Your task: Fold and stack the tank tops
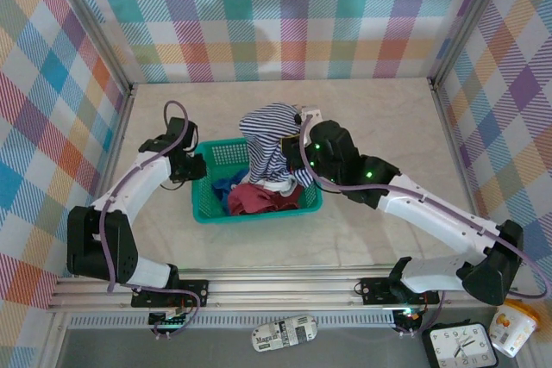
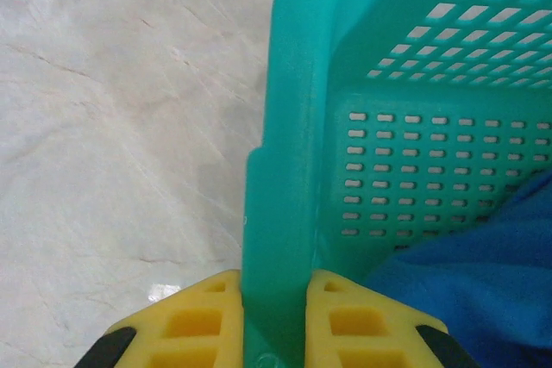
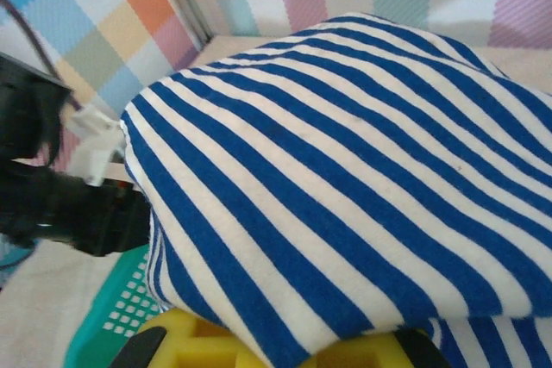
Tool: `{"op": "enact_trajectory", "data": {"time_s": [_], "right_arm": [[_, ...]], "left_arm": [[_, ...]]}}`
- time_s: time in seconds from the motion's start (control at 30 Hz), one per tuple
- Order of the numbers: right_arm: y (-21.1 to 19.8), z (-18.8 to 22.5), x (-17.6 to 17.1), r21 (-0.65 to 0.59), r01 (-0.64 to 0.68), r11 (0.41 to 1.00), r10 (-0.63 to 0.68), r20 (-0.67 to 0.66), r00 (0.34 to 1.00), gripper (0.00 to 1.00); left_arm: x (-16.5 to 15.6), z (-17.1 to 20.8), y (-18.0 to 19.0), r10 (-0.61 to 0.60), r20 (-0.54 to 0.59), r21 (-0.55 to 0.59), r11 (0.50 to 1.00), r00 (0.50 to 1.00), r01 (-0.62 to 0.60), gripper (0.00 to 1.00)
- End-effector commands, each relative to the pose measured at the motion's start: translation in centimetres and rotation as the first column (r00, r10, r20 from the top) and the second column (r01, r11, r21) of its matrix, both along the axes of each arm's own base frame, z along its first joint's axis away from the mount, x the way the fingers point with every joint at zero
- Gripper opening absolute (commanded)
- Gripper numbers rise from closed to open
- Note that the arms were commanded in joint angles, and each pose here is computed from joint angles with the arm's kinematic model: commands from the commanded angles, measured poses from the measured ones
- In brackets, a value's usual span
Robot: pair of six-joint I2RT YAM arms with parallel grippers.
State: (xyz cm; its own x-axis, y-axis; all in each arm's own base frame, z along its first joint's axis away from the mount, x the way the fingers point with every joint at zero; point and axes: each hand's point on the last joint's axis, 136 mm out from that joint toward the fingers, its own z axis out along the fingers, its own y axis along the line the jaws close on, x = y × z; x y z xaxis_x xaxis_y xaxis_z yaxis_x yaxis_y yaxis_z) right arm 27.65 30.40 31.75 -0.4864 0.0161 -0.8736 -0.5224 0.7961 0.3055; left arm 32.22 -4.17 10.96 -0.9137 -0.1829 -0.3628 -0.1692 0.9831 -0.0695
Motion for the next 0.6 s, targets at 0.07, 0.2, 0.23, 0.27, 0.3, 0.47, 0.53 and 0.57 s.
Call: {"op": "enact_trajectory", "data": {"time_s": [0.07, 0.2, 0.23, 0.27, 0.3, 0.47, 0.53, 0.57], "right_arm": [[1.3, 5.7, -2.0, 0.085, -0.104, 0.991, 0.096, 0.095, 0.991, 0.07], [2.5, 4.2, -1.5, 0.058, -0.118, 0.991, 0.113, 0.078, 0.991, 0.09], [3.0, 3.1, -1.2, 0.049, -0.119, 0.992, 0.117, 0.055, 0.992, 0.09], [3.7, 2.0, -1.0, 0.044, -0.128, 0.991, 0.127, 0.028, 0.992, 0.10], [4.4, 0.7, -0.8, 0.040, -0.139, 0.989, 0.139, 0.002, 0.990, 0.10], [6.9, -4.7, 0.9, -0.002, -0.143, 0.990, 0.143, -0.087, 0.986, 0.10], [7.1, -6.1, 1.0, -0.015, -0.149, 0.989, 0.146, -0.116, 0.982, 0.10], [7.0, -6.3, 1.1, -0.017, -0.143, 0.990, 0.140, -0.118, 0.983, 0.10]], "left_arm": [[0.7, -1.4, 4.8, 0.093, -0.067, 0.162, 0.983, 0.993, -0.082, 0.08], [2.3, -1.4, 4.8, 0.098, -0.057, 0.131, 0.987, 0.994, -0.090, 0.08], [2.6, -1.4, 4.6, 0.096, -0.054, 0.118, 0.989, 0.994, -0.089, 0.08], [2.7, -1.5, 4.4, 0.093, -0.057, 0.109, 0.990, 0.994, -0.086, 0.08], [2.9, -1.5, 4.2, 0.088, -0.059, 0.103, 0.991, 0.994, -0.082, 0.08], [3.3, -1.8, 4.5, 0.075, -0.076, 0.112, 0.992, 0.994, -0.067, 0.08], [3.4, -1.7, 5.0, 0.088, -0.075, 0.113, 0.990, 0.993, -0.079, 0.08], [3.6, -1.4, 5.4, 0.097, -0.071, 0.114, 0.990, 0.993, -0.089, 0.08]]}}
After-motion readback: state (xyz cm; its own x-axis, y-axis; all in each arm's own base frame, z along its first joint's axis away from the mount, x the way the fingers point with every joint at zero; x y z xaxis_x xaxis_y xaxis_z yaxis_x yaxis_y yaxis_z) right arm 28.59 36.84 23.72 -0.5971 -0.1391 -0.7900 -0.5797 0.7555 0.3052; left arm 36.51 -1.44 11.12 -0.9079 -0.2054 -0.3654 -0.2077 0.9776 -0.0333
